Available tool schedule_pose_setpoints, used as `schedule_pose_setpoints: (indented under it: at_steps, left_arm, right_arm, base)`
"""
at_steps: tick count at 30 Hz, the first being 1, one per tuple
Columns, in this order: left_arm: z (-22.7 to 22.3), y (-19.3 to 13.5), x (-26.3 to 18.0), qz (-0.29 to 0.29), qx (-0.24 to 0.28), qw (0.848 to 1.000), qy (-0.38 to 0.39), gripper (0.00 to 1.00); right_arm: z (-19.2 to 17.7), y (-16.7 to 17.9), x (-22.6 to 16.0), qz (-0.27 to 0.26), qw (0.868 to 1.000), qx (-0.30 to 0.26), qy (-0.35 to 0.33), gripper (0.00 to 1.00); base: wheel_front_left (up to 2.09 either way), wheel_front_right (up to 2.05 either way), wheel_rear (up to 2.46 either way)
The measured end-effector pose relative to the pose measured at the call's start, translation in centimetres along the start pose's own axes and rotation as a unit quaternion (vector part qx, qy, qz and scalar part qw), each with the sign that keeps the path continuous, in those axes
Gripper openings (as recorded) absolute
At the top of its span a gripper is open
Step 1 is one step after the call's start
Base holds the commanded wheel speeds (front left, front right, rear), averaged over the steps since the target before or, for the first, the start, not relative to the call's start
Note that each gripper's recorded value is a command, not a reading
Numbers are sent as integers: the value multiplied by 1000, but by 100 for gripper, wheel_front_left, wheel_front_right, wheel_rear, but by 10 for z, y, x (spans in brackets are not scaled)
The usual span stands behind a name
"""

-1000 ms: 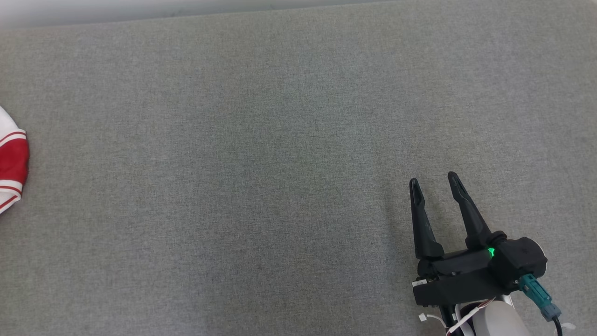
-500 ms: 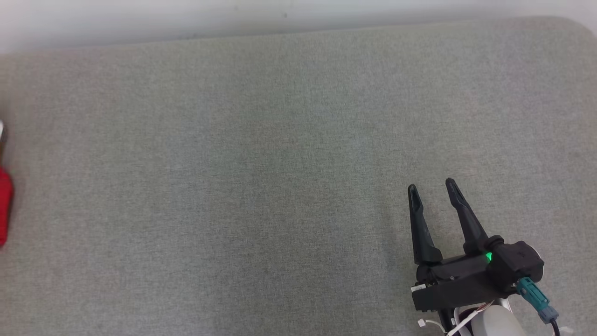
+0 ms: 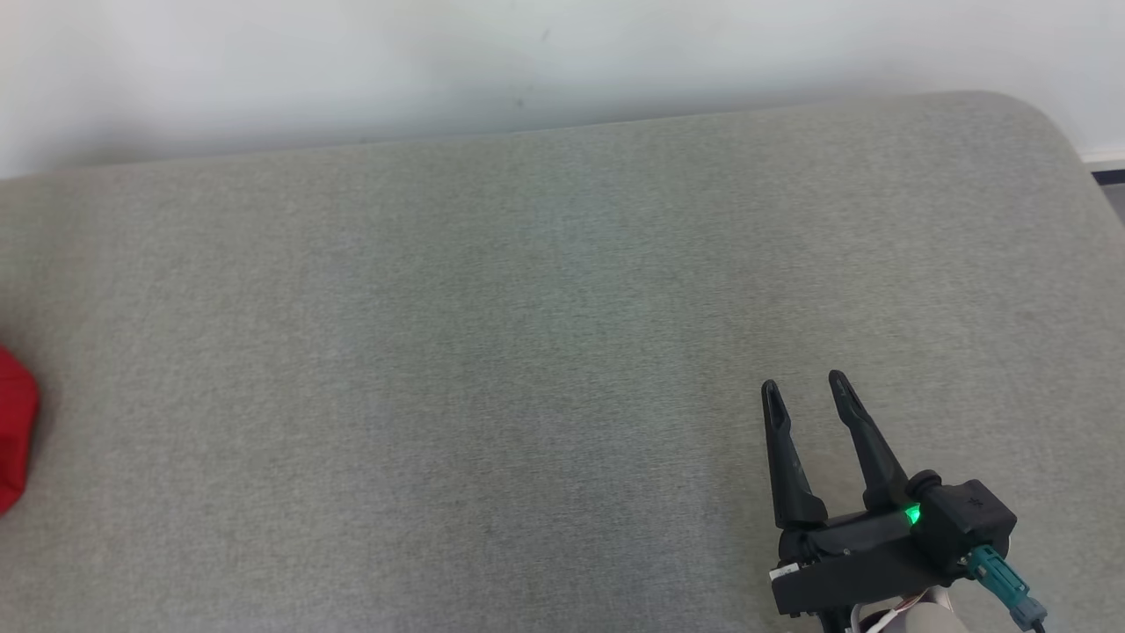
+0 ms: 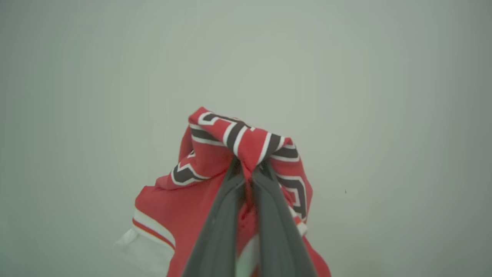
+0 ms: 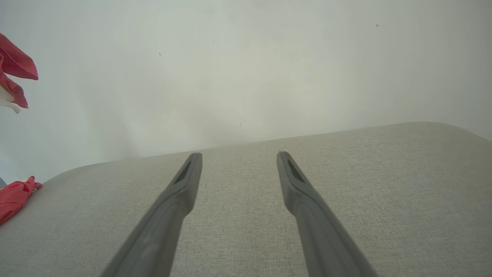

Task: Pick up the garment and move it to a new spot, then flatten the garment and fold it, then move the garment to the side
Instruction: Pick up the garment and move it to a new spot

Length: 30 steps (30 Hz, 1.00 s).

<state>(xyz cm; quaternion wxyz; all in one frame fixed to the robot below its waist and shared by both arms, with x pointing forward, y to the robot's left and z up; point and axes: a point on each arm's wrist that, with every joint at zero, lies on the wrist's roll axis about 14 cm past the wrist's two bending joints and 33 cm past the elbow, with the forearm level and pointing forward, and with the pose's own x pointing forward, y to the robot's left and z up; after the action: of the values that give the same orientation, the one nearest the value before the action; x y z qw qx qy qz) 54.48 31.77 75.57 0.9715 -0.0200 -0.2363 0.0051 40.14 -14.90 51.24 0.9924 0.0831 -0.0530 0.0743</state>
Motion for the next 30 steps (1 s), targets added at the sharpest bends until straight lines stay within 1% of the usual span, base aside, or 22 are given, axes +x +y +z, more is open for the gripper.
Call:
schedule_pose_setpoints:
  at_steps: [1,2,3,4,5,6,8,9,12,16,20,23,26,27,29,30]
  left_arm:
    - [5,-14,4,-17,-8,1000,-9,0]
    - [5,-14,4,-17,-8,1000,-9,0]
    - [10,-28,7,-34,-15,999,-17,0]
    - [18,-57,12,-67,-33,997,-34,0]
    - [18,-57,12,-67,-33,997,-34,0]
    - [24,-87,13,-97,-49,993,-48,0]
    - [19,-117,11,-125,-72,988,-50,0]
    - [19,-117,11,-125,-72,988,-50,0]
    - [6,-161,3,-160,-111,980,-42,0]
    - [-7,-223,-15,-214,-162,963,-29,0]
    - [-41,-276,-45,-261,-203,944,20,0]
    - [-72,-302,-69,-273,-233,931,64,0]
    - [-110,-321,-98,-288,-240,919,121,0]
    - [-126,-327,-110,-296,-235,914,145,0]
    - [-152,-331,-126,-297,-225,911,179,0]
    - [-165,-333,-136,-297,-224,906,201,0]
  right_arm:
    - [2,-2,-2,-3,1000,1,-2,100]
    - [2,-2,-2,-3,1000,1,-2,100]
    - [3,-3,-3,-6,1000,2,-4,100]
    - [6,-7,-7,-13,1000,3,-7,100]
    - [6,-7,-7,-13,1000,3,-7,100]
    - [9,-11,-11,-21,1000,5,-10,100]
    - [11,-15,-17,-28,1000,5,-12,100]
    - [11,-15,-17,-28,1000,5,-12,100]
    - [13,-24,-27,-45,999,2,-12,100]
    - [21,-41,-39,-74,997,-3,-19,100]
    - [24,-55,-49,-98,995,-7,-21,100]
    - [25,-61,-54,-109,994,-9,-22,100]
    - [24,-65,-57,-116,993,-9,-19,100]
    - [23,-65,-56,-116,993,-8,-18,100]
    - [21,-66,-56,-118,993,-7,-14,100]
    - [20,-65,-56,-118,993,-7,-13,100]
  base:
    - [0,0,0]
    - [0,0,0]
    - [0,0,0]
    - [0,0,0]
    - [0,0,0]
    - [0,0,0]
    - [0,0,0]
    - [0,0,0]
    - [0,0,0]
    - [0,0,0]
    - [0,0,0]
    - [0,0,0]
    - [0,0,0]
    - [0,0,0]
    - [0,0,0]
    - [0,0,0]
